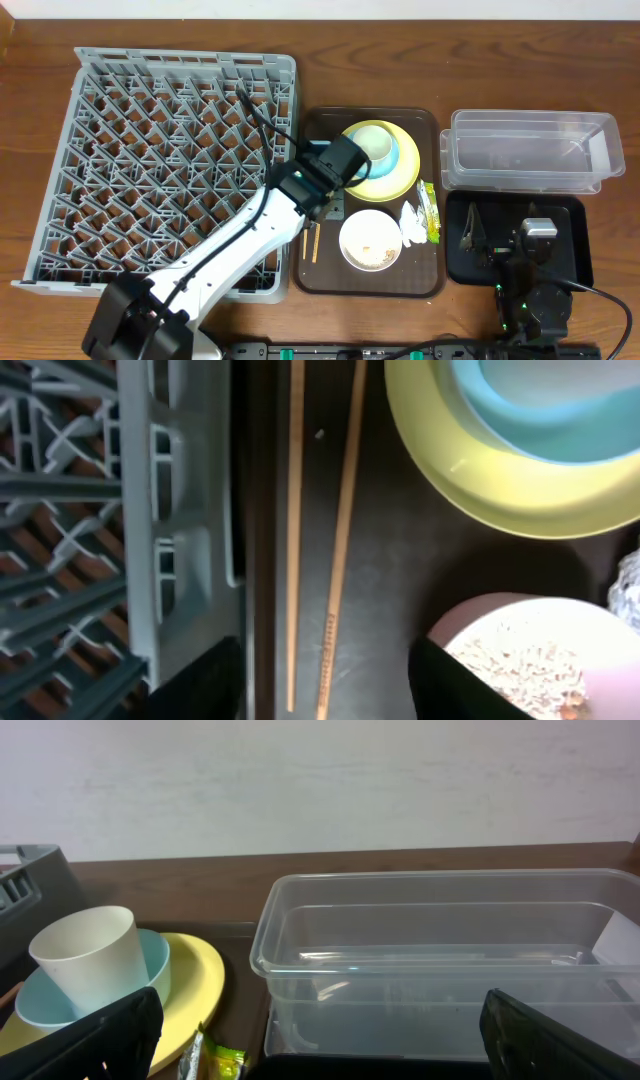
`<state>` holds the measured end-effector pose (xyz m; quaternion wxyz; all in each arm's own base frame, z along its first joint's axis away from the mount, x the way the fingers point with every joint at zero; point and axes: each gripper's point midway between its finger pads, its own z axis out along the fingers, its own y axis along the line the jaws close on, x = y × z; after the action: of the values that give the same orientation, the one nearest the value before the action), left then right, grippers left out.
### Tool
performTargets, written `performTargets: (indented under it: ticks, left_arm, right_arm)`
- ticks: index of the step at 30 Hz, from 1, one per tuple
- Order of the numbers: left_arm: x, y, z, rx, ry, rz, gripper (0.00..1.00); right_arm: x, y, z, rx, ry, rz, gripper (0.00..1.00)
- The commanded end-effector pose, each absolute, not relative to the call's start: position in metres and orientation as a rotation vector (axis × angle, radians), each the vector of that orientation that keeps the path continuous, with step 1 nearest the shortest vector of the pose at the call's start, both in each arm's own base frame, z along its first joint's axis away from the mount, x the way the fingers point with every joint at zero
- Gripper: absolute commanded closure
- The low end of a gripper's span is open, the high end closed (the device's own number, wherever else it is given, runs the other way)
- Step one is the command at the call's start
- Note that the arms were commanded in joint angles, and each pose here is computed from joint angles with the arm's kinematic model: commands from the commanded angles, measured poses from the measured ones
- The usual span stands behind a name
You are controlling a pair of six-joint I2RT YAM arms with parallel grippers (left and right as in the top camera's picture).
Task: Sort waste into correct bins and load items into the dishwasher
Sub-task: 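Move the left gripper over the wooden chopsticks on the brown tray, then lower the left gripper and grasp one wooden chopstick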
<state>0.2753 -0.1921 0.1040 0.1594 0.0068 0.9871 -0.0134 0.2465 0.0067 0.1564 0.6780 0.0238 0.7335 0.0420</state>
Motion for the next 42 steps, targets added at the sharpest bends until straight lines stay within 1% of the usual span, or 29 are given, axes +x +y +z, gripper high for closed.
performTargets:
  ticks: [1,5,6,9,11,14,16,20,25,42]
  left_arm:
    - [0.278,-0.191,0.107,0.026,2.825,-0.047,0.44]
    - [0.274,-0.188,0.105,0.029,2.841,-0.028,0.43]
    - [0.272,-0.186,0.105,0.03,2.85,-0.02,0.45]
    - [0.272,-0.186,0.105,0.033,2.851,-0.017,0.55]
    - [0.273,-0.188,0.105,0.045,2.843,-0.024,0.6]
    - [0.278,-0.192,0.107,0.126,2.82,-0.032,0.73]
    - [0.281,-0.194,0.108,0.14,2.806,-0.043,0.77]
    - [0.288,-0.2,0.109,0.147,2.775,-0.071,0.77]
    - [0.29,-0.201,0.098,0.147,2.778,-0.068,0.77]
    - [0.297,-0.207,0.024,0.169,2.88,0.037,0.77]
  right_arm:
    - [0.246,0.008,0.155,0.039,1.652,0.088,0.01]
    - [0.246,0.008,0.155,0.039,1.652,0.088,0.01]
    - [0.246,0.008,0.155,0.039,1.652,0.088,0.01]
    - [0.246,0.008,0.155,0.039,1.652,0.088,0.01]
    - [0.246,0.008,0.155,0.039,1.652,0.088,0.01]
    - [0.246,0.008,0.155,0.039,1.652,0.088,0.01]
    - [0.246,0.008,0.155,0.039,1.652,0.088,0.01]
    - [0.246,0.008,0.155,0.039,1.652,0.088,0.01]
    - [0.246,0.008,0.155,0.039,1.652,0.088,0.01]
    - [0.246,0.008,0.155,0.039,1.652,0.088,0.01]
